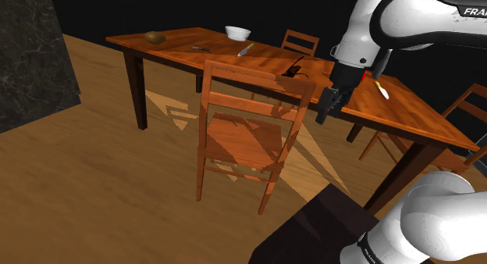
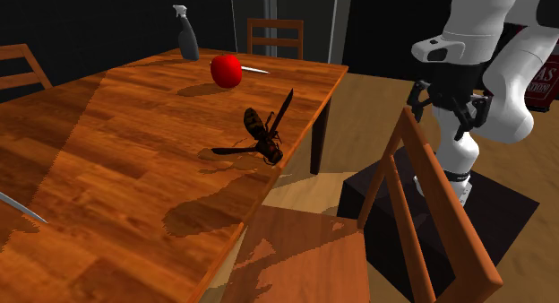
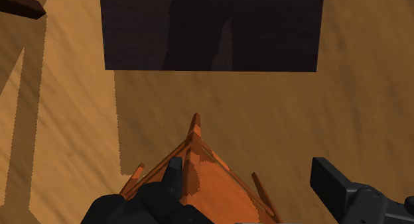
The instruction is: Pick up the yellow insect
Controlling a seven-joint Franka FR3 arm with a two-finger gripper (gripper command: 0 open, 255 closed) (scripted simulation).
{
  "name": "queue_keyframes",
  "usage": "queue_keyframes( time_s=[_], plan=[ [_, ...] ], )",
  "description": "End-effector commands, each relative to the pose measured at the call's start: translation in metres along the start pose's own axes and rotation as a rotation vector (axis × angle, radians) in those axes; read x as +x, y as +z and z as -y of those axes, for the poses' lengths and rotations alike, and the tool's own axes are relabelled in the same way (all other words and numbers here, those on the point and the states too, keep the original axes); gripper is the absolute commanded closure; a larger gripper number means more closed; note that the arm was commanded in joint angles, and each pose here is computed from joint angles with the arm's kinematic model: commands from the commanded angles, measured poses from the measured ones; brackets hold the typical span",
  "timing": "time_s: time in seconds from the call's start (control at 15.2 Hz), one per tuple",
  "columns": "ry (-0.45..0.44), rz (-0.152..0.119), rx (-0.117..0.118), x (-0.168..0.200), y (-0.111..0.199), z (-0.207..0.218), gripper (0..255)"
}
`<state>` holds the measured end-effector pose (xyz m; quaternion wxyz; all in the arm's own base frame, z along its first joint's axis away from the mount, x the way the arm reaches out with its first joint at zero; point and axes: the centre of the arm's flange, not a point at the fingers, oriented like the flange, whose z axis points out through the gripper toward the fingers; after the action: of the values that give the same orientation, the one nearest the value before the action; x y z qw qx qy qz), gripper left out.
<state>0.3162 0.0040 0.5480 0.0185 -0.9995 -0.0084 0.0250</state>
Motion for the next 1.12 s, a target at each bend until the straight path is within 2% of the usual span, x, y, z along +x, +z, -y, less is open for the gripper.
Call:
queue_keyframes(
  time_s=[0.0, 0.53, 1.06],
  plan=[
    [0.000, 0.000, 0.000, 0.000, 0.000, 0.000, 0],
    [-0.196, -0.036, -0.013, 0.040, -0.012, -0.093, 0],
    [-0.392, -0.072, -0.026, 0.097, -0.027, -0.175, 0]
  ],
)
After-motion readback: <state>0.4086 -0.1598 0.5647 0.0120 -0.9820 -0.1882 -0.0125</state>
